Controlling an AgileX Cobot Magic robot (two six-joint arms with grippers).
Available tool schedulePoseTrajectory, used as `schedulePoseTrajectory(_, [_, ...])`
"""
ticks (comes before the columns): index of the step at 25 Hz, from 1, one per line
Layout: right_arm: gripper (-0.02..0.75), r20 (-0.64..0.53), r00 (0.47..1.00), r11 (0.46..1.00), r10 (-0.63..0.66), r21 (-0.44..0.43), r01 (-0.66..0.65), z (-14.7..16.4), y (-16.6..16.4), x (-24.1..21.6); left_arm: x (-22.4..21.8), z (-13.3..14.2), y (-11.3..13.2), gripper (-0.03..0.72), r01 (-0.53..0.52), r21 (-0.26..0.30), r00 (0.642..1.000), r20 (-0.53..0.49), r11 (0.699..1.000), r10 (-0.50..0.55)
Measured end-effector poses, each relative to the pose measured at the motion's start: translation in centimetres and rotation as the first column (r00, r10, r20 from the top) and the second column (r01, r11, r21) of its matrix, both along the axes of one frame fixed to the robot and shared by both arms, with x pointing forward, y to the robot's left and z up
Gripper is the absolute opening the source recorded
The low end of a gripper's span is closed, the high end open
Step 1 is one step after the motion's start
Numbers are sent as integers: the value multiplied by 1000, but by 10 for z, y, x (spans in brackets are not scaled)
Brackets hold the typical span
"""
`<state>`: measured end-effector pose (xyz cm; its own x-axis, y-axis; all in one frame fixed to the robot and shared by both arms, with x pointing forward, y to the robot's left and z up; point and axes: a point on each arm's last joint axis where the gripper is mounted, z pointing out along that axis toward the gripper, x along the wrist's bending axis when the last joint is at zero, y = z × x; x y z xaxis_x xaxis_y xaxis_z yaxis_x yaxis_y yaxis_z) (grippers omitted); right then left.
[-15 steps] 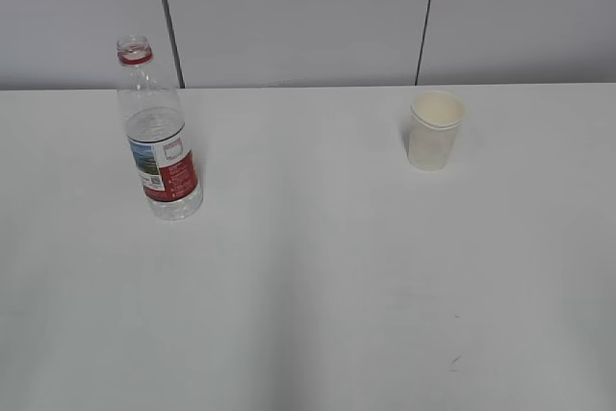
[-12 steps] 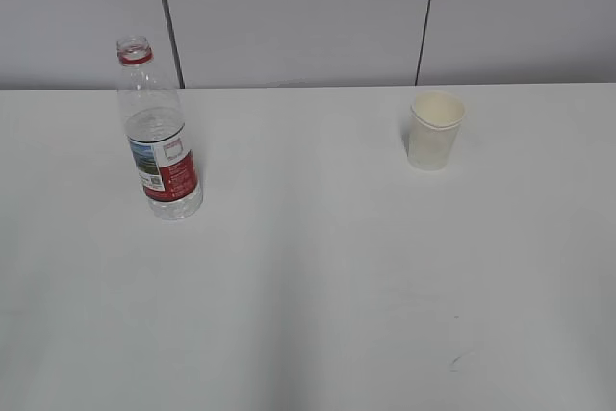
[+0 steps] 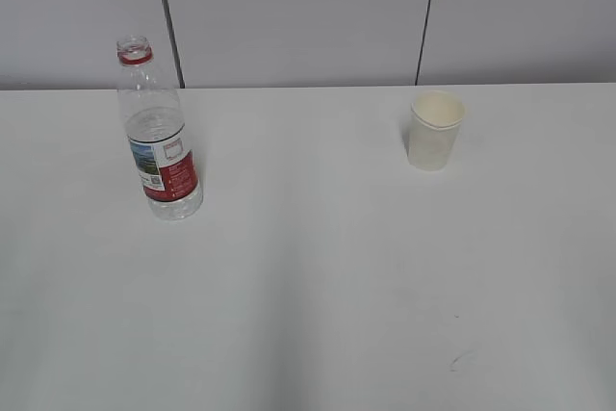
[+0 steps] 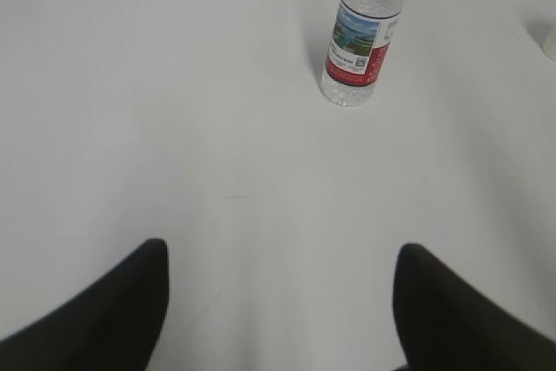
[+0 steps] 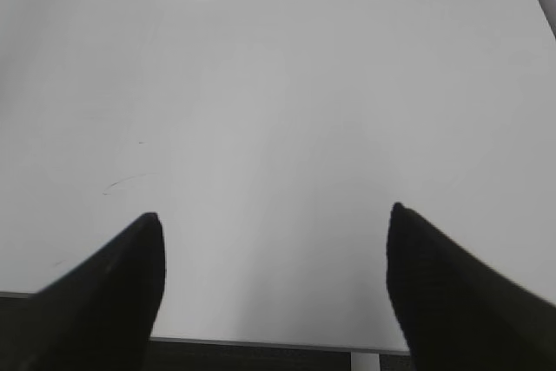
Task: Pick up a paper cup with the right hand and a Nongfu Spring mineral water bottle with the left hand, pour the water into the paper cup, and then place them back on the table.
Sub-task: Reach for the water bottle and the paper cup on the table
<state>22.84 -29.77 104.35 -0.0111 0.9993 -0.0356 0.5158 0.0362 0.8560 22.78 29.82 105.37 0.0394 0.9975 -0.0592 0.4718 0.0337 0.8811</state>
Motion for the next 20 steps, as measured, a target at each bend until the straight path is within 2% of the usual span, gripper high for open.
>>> schedulePoseTrajectory(20, [587,0,1000,1000,0,0,0,0,0,0,0,0,0,495,0,0,1000,0,1000,0])
